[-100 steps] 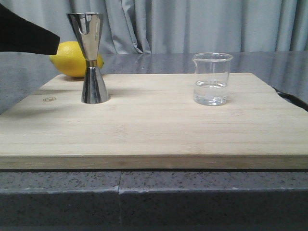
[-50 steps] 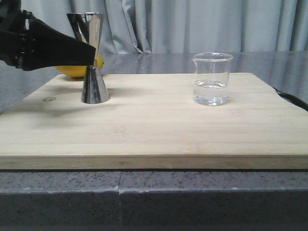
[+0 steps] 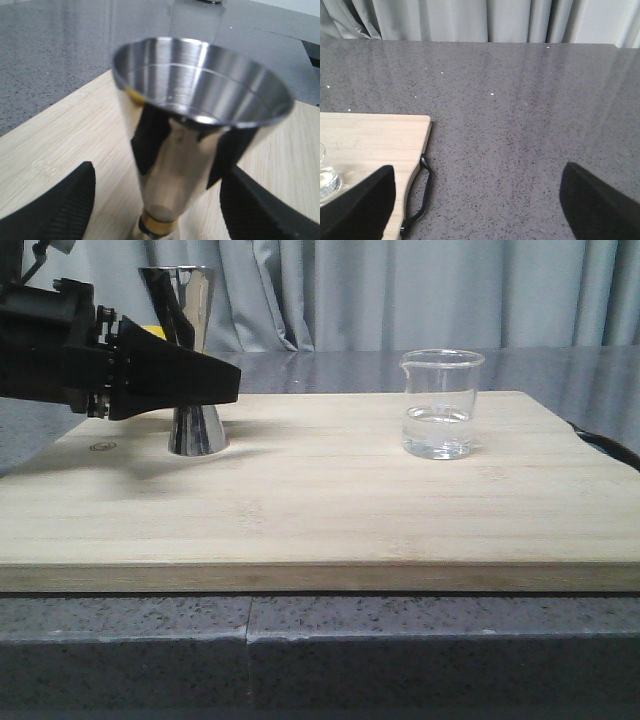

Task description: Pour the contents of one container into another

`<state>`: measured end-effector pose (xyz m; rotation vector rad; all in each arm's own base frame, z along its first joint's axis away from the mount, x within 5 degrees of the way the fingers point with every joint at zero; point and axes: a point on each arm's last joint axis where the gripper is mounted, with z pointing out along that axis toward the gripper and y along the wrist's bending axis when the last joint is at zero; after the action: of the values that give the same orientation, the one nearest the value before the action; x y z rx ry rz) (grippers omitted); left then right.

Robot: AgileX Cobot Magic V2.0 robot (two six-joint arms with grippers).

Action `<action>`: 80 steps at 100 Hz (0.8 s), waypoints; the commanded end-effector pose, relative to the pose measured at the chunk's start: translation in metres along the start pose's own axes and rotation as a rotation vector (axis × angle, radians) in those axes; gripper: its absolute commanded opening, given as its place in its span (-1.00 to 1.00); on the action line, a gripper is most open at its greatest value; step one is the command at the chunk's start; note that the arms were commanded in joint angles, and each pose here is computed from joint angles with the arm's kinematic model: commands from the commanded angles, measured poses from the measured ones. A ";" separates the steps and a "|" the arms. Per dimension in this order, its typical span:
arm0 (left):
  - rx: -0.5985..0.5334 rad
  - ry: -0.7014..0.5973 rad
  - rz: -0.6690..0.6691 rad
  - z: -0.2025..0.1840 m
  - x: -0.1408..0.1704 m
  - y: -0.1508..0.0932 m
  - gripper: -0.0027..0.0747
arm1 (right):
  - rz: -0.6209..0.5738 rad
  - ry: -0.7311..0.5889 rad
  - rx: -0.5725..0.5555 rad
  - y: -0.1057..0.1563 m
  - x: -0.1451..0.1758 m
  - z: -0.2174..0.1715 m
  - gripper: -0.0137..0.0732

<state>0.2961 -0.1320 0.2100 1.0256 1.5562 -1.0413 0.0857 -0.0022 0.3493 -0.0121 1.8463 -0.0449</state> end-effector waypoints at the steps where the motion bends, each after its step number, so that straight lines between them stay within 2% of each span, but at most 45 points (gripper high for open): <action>1: 0.024 -0.134 0.035 -0.002 -0.027 -0.005 0.31 | -0.010 -0.090 0.012 -0.001 -0.016 -0.002 0.71; 14: 0.041 -0.148 0.036 -0.002 -0.028 -0.007 0.27 | -0.010 -0.090 0.012 -0.001 -0.016 -0.002 0.71; 36: 0.045 -0.151 0.036 -0.002 -0.029 -0.007 -0.09 | -0.010 -0.090 0.012 -0.001 -0.016 -0.002 0.71; 55: 0.045 -0.151 0.036 -0.002 -0.029 -0.007 -0.29 | -0.010 -0.090 0.012 -0.001 -0.016 -0.002 0.71; 80: 0.045 -0.151 0.036 -0.002 -0.029 -0.007 -0.41 | -0.010 -0.090 0.012 -0.001 -0.016 -0.002 0.71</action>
<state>0.2962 -0.1320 0.2100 1.0276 1.5537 -1.0387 0.0857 -0.0022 0.3493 -0.0121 1.8463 -0.0449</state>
